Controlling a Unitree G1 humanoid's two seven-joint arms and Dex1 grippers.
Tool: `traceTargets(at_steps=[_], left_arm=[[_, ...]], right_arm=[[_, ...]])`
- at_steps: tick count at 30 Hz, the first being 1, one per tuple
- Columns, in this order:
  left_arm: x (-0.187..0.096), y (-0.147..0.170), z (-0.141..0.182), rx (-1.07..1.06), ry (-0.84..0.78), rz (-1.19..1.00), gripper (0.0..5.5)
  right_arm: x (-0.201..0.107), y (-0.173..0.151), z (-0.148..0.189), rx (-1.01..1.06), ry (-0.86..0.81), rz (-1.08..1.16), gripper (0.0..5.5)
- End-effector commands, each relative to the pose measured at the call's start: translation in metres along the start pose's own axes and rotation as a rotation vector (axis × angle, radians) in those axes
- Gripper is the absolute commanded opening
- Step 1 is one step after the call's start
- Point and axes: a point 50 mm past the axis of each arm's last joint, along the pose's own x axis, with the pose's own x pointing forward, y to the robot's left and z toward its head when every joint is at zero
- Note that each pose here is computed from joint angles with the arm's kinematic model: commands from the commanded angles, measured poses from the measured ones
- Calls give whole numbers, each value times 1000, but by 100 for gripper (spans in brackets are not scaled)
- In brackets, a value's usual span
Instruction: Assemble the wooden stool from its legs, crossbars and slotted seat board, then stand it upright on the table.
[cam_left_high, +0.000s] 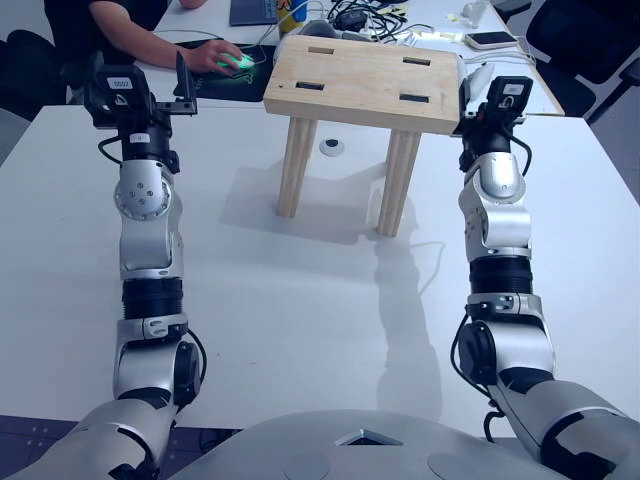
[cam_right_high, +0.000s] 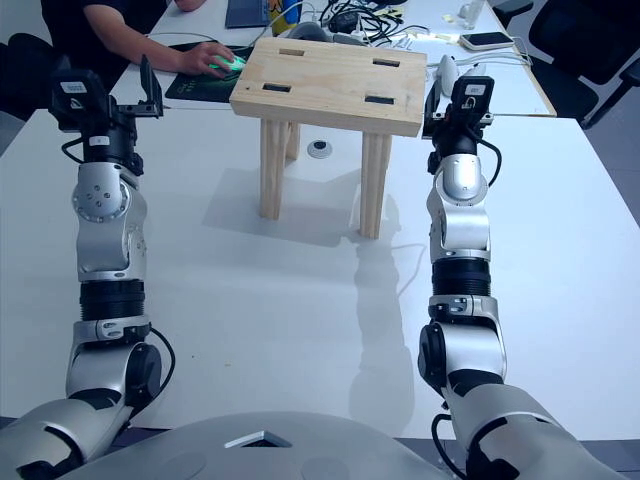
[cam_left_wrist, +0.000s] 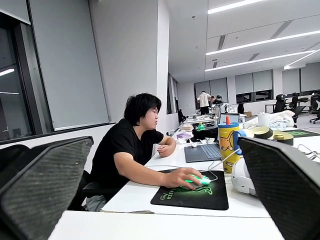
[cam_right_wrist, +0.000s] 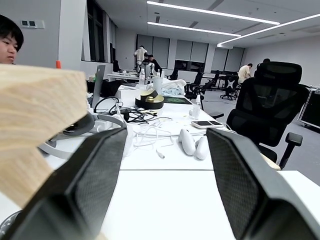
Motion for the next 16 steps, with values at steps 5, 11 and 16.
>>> traceTargets(at_steps=[5,11,16], left_arm=[[-3,2,-13,-35,63,29,538],[1,-2,-13,-34,59,-5,538],[-1,-3,-16,-34,64,-21,538]], right_arm=[[4,2,5,-40,-20,-38,292],[4,-1,5,-35,-5,-63,292],[1,1,9,-7,-35,-44,292]])
